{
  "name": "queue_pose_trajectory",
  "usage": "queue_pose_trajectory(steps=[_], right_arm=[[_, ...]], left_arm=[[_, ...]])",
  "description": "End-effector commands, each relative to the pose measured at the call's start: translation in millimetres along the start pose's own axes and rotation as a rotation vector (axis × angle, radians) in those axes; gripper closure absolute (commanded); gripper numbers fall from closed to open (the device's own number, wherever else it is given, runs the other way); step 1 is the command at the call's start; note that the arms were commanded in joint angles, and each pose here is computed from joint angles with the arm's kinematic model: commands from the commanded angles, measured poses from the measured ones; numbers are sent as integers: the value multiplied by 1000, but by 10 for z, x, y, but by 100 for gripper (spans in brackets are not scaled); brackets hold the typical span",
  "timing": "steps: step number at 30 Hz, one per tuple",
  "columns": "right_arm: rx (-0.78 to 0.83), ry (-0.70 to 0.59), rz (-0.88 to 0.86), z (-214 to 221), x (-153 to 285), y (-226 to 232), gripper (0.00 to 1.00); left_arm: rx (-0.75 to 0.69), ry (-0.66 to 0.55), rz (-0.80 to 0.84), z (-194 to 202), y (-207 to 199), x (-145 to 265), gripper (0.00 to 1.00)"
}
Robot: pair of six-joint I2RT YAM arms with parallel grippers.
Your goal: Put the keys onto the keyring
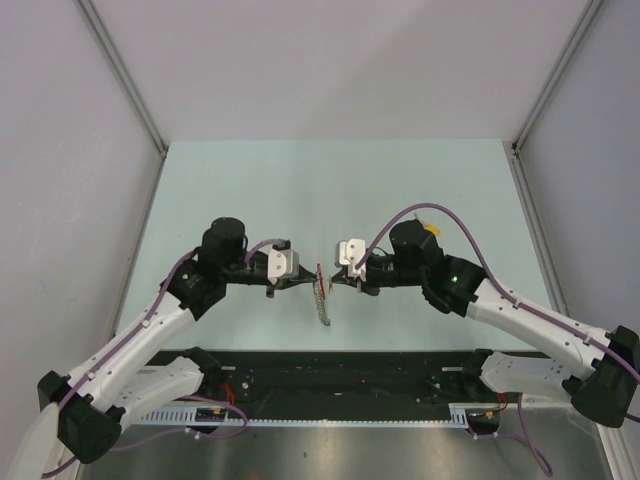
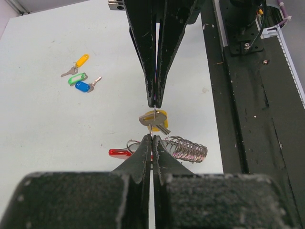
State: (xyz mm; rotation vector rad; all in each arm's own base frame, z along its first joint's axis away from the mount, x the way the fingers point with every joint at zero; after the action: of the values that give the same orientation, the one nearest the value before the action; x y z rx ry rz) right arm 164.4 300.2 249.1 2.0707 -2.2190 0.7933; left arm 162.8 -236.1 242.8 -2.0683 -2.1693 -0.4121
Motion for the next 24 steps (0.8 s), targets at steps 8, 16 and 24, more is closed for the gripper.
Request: queue_pose_trajectory(steps=[8, 16, 24], right_arm=[[41, -49, 4, -208, 1, -89, 100], [47, -52, 5, -221, -10, -86, 100], [53, -52, 2, -229, -23, -65, 100]], left_arm=[[-90, -49, 32, -129, -47, -4, 100], [-85, -50, 47, -123, -65, -15, 100], [-85, -49, 57, -127, -85, -28, 100]])
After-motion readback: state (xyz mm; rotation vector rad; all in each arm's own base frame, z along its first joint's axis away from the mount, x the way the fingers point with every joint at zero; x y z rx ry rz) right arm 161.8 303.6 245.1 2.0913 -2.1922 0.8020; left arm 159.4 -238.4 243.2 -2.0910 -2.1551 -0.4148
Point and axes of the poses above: each gripper's point midway between its finger pads, its own x axis back along the fingers, its own y axis along the line the jaws close on, z = x × y, the point moved 2 cm from there along x, back along the fingers, and after that the axes turned 6 degrees about x, right-handed, at the moved point
